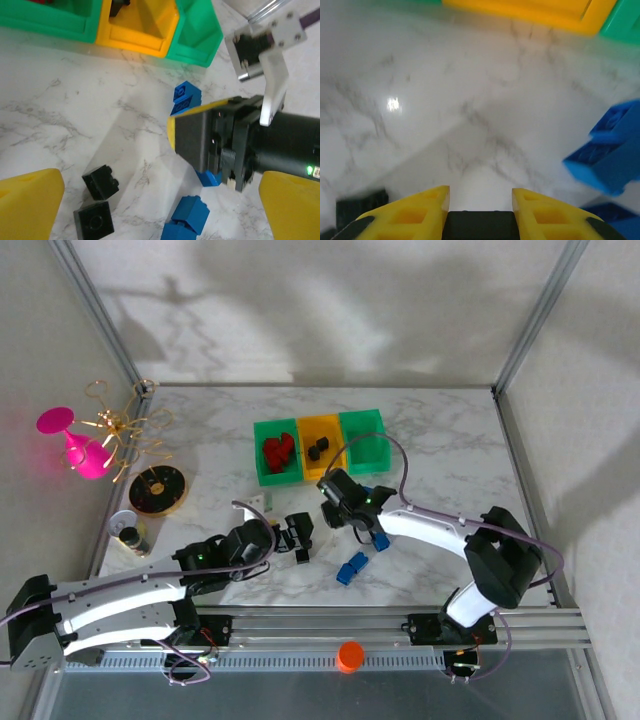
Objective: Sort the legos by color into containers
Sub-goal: Pick up the lego from the bottom-center of the table, then place the lego in the container.
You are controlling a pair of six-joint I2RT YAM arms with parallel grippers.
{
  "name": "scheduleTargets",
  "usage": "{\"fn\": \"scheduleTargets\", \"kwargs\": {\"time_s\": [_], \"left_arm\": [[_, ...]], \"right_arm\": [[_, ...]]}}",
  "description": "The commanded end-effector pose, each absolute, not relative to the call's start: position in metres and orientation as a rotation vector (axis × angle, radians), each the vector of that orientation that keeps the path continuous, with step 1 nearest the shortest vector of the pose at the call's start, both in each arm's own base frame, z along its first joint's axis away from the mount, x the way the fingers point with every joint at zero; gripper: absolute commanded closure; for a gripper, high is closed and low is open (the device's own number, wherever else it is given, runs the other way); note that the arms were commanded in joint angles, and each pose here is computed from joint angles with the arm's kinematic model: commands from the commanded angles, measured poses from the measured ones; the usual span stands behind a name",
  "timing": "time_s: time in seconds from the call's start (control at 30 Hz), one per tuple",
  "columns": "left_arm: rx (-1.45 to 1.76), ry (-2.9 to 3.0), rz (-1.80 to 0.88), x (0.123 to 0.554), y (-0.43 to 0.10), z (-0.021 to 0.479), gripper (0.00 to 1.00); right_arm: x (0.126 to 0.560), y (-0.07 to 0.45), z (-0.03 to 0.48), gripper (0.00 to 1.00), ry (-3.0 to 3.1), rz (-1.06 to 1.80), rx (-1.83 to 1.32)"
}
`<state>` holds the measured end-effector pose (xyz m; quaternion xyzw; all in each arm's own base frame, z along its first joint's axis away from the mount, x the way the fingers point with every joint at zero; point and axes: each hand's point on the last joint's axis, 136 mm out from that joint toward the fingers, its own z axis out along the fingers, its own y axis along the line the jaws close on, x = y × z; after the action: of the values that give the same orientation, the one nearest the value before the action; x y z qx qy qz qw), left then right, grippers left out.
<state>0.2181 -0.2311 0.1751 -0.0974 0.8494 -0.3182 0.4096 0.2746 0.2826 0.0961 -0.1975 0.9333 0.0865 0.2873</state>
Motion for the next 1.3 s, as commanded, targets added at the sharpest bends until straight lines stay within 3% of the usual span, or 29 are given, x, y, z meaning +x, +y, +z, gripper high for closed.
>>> {"fn": "scheduleTargets", "kwargs": {"time_s": [0.0, 0.33, 0.63, 0.8, 1.03, 1.27], "left_arm": [[-0.233, 2.113, -0.728, 0.23, -0.225, 0.186, 0.0], [-0.255, 2.096, -0.69, 0.258, -0.21, 0.194, 0.0], [-0.28, 2.103, -0.641, 0.284, -0.198, 0.186, 0.0], [-0.292, 2.104, -0.633, 0.295, -0.195, 0.184, 0.0], [-0.283, 2.118, -0.643, 0.299, -0.198, 0.181, 0.0], [-0.275, 2.123, -0.649, 0.297, -0.198, 0.185, 0.0]], "right_arm": [[0.316, 0.287, 0.119, 0.72, 2.396, 0.21, -0.447], [0.404, 0.283, 0.143, 0.73, 2.276, 0.203, -0.275], [0.462, 0.29, 0.131, 0.74, 2.244, 0.172, -0.263], [0.479, 0.288, 0.121, 0.73, 2.239, 0.101, -0.252], [0.482, 0.29, 0.125, 0.57, 2.221, 0.1, -0.261], [0.476, 0.293, 0.15, 0.49, 2.192, 0.144, -0.27]]}}
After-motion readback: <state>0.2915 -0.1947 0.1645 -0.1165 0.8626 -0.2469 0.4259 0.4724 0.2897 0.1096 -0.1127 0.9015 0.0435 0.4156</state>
